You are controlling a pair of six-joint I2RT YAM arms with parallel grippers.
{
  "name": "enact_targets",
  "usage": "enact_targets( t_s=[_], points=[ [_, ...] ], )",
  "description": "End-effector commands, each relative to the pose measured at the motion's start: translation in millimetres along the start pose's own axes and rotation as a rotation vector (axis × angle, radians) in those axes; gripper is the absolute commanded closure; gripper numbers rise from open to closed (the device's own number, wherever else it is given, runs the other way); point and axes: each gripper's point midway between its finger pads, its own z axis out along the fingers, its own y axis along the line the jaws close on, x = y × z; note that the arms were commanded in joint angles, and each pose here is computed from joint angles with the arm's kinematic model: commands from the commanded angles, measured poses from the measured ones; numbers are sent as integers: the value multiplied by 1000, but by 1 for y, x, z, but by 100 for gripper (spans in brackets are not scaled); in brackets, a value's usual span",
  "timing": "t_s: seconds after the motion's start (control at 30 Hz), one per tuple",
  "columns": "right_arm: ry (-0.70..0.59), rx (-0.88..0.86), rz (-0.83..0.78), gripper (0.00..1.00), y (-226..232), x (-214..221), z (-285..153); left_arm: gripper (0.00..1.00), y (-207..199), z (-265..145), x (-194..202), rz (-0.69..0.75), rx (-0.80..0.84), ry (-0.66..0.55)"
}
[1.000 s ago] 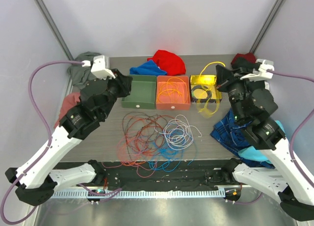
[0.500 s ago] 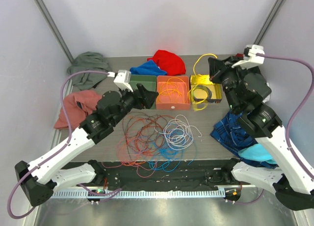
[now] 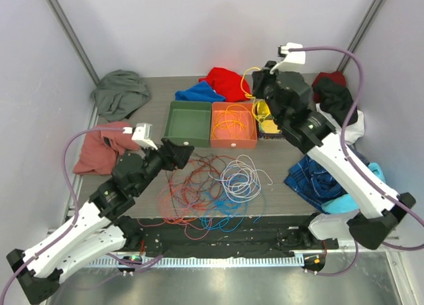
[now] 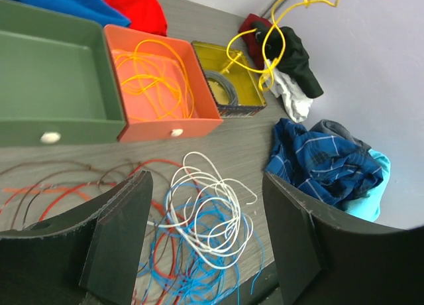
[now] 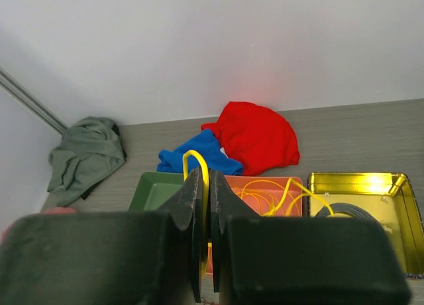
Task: Untangle the cables
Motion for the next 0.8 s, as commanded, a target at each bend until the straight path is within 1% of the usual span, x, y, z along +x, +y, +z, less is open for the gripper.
enact_targets(
  t_s=[0.0,0.13,0.27,0.43,0.47,0.6,0.77],
  points=[
    [-79,1,7,99,4,-22,19,29,22,-15,11,-48,-67,1],
    [-99,-9,25,99,1,-8,42,30,32,-24,23,-70,-77,15],
    [-64,11,21,99,-1,15,65,30,38,-28,33,-84,-79,27],
    [-13,27,7,99,-4,42,81,31,43,-30,40,-93,-86,36],
    [-26,24,18,99,-3,41,84,31,44,-30,41,-94,-87,37],
    [11,31,21,99,-10,71,94,31,48,-28,46,-87,-100,51],
    [90,60,-13,99,-22,119,113,31,49,-25,50,-83,-109,67]
  ],
)
